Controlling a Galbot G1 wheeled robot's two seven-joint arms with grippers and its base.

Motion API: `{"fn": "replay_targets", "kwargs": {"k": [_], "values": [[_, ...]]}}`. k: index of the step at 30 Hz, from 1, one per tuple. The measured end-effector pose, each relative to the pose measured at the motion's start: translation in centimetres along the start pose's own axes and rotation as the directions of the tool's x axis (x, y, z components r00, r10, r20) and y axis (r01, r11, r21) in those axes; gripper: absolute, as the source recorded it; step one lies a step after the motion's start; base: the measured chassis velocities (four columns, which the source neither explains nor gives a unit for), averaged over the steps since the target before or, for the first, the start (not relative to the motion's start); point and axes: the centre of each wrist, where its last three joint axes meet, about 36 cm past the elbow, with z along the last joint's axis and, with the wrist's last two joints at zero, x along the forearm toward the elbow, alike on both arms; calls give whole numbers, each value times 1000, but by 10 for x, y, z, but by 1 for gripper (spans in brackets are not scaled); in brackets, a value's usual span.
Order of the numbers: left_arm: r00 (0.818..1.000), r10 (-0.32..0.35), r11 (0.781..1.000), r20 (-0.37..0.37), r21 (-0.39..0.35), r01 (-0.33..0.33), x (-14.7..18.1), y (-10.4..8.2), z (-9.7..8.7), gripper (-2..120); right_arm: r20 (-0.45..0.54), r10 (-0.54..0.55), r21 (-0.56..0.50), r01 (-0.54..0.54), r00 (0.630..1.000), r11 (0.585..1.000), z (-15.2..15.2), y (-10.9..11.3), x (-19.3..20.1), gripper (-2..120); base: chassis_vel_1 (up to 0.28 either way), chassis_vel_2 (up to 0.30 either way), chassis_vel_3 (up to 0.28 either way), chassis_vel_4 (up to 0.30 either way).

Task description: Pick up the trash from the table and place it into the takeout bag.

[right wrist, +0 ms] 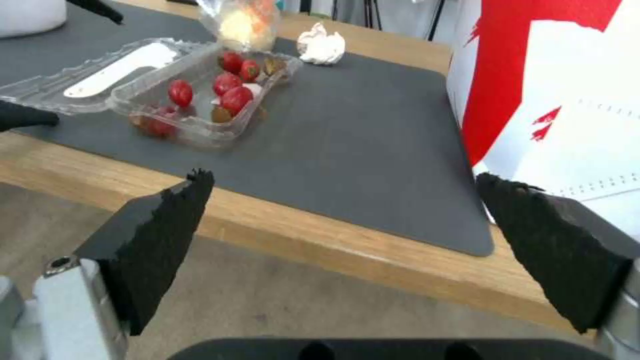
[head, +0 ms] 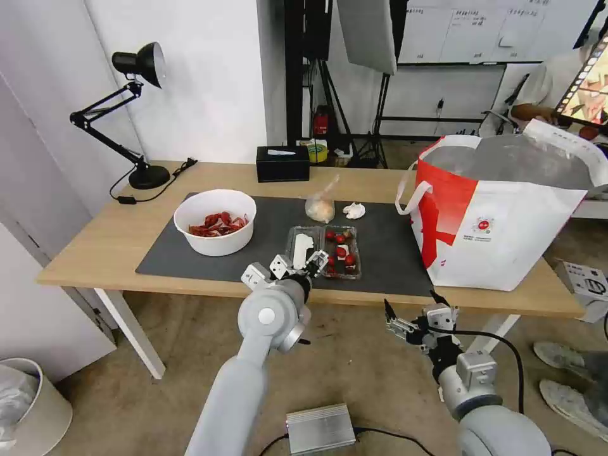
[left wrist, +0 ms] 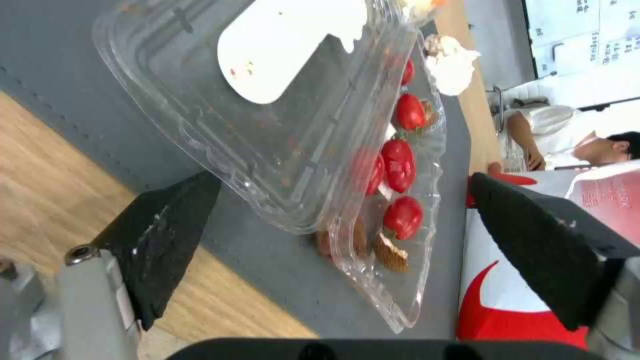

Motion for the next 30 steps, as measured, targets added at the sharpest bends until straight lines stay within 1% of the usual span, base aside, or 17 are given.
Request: {"fn": "replay_targets", "kwargs": {"k": [9, 12, 17, 24, 25, 28, 29, 30], "values": [[1000, 7, 1000, 30, 18, -8, 2, -1, -3, 100, -2, -2, 1, 2, 1000, 1000, 2, 1, 0, 100, 0, 0, 0, 0], [998, 26, 999, 50, 28, -27, 4, -1, -4, 100, -2, -2, 2, 2, 1000, 1000, 3, 2, -2, 100, 0, 0, 0, 0], [997, 42, 998, 63, 36, -44, 7, -1, -4, 100, -3, -6, 0, 6, 1000, 1000, 5, 3, -3, 100, 0, 0, 0, 0], [992, 107, 993, 65, 39, -109, 20, -3, 0, 100, -2, -8, 3, 8, 1000, 1000, 6, 4, -4, 100, 0, 0, 0, 0], [992, 107, 993, 65, 39, -109, 20, -3, 0, 100, -2, -8, 3, 8, 1000, 1000, 6, 4, -4, 100, 0, 0, 0, 0], [985, 159, 986, 67, 41, -161, 24, -6, 4, 100, -1, -5, 5, 5, 1000, 1000, 6, 3, -4, 100, 0, 0, 0, 0], [985, 159, 986, 67, 41, -161, 24, -6, 4, 100, -1, -5, 5, 5, 1000, 1000, 6, 3, -4, 100, 0, 0, 0, 0], [982, 178, 983, 70, 43, -181, 25, -7, 4, 100, -1, -4, 5, 4, 1000, 1000, 6, 3, -4, 100, 0, 0, 0, 0]]}}
